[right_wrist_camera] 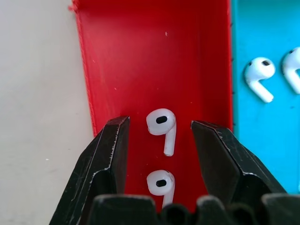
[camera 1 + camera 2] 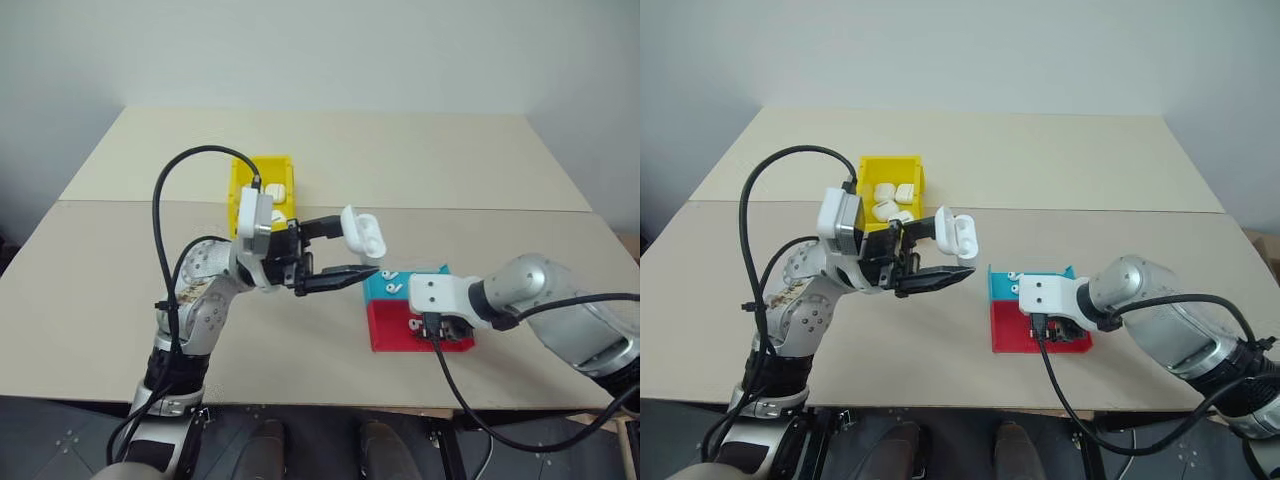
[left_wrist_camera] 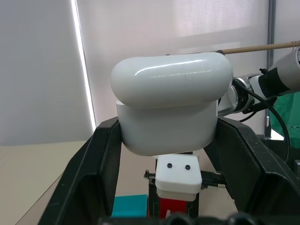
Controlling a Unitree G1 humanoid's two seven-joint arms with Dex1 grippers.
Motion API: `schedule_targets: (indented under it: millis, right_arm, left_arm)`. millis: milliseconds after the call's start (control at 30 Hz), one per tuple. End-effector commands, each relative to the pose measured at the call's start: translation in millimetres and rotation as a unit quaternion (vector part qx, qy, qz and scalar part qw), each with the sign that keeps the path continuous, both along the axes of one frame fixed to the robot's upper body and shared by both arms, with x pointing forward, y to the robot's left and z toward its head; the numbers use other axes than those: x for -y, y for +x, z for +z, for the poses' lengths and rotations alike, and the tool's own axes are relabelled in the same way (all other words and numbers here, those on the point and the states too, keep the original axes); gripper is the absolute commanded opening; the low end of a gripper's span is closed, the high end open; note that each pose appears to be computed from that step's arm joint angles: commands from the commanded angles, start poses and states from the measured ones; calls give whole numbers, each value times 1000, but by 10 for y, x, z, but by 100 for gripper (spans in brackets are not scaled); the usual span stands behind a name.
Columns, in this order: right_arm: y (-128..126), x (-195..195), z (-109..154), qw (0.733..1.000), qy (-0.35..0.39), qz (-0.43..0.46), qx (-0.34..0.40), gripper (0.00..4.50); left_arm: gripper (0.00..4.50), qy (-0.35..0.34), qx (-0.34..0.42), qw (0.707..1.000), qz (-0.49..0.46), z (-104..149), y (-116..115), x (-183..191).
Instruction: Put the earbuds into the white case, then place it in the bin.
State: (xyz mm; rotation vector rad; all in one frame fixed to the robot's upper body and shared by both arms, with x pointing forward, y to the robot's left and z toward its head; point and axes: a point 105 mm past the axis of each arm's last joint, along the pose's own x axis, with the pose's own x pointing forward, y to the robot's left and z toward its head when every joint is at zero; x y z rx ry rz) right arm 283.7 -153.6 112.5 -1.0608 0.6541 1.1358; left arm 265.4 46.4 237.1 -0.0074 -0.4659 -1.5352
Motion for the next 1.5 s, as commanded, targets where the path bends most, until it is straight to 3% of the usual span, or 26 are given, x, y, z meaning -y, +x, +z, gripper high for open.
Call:
schedule_targets:
  millis: [33, 400, 500, 600, 733, 867, 1033, 1167, 1267, 1367, 1500]
  right_arm:
    - [85, -13, 38, 1000, -8, 5, 27, 254]
    - [50, 41, -60, 999, -25, 25, 12, 254]
    - [63, 37, -71, 999, -25, 26, 10, 194]
    - [72, 22, -86, 999, -25, 27, 9, 88]
    - [46, 6, -108, 999, -23, 29, 7, 67]
    - [38, -16, 24, 1000, 14, 14, 14, 67]
    - [-32, -59, 465, 988, 148, -26, 23, 67]
    - [-133, -102, 991, 946, 315, -12, 68, 67]
    - [-167, -158, 1503, 870, 469, 7, 152, 67]
    - [-316, -300, 1853, 799, 577, 46, 163, 67]
    - [-462, -402, 2015, 753, 639, 68, 143, 67]
  left_arm:
    - [275, -9, 15, 1000, -8, 84, -90, 17]
    - [275, -12, 16, 1000, 9, 119, -70, 30]
    - [275, -14, 14, 1000, 14, 115, -55, 23]
    - [275, -11, 14, 1000, 16, 108, -38, 15]
    - [275, -8, 16, 1000, 17, 108, -37, 6]
    - [275, -8, 18, 1000, 19, 110, -48, 2]
    - [275, -15, 20, 999, 27, 135, -31, 8]
    - [275, -22, 18, 999, 28, 158, -23, 20]
    - [275, -27, 12, 999, 25, 167, -7, 66]
    - [275, -31, 0, 999, 13, 163, -21, 106]
    - [275, -32, -24, 999, -3, 160, -43, 149]
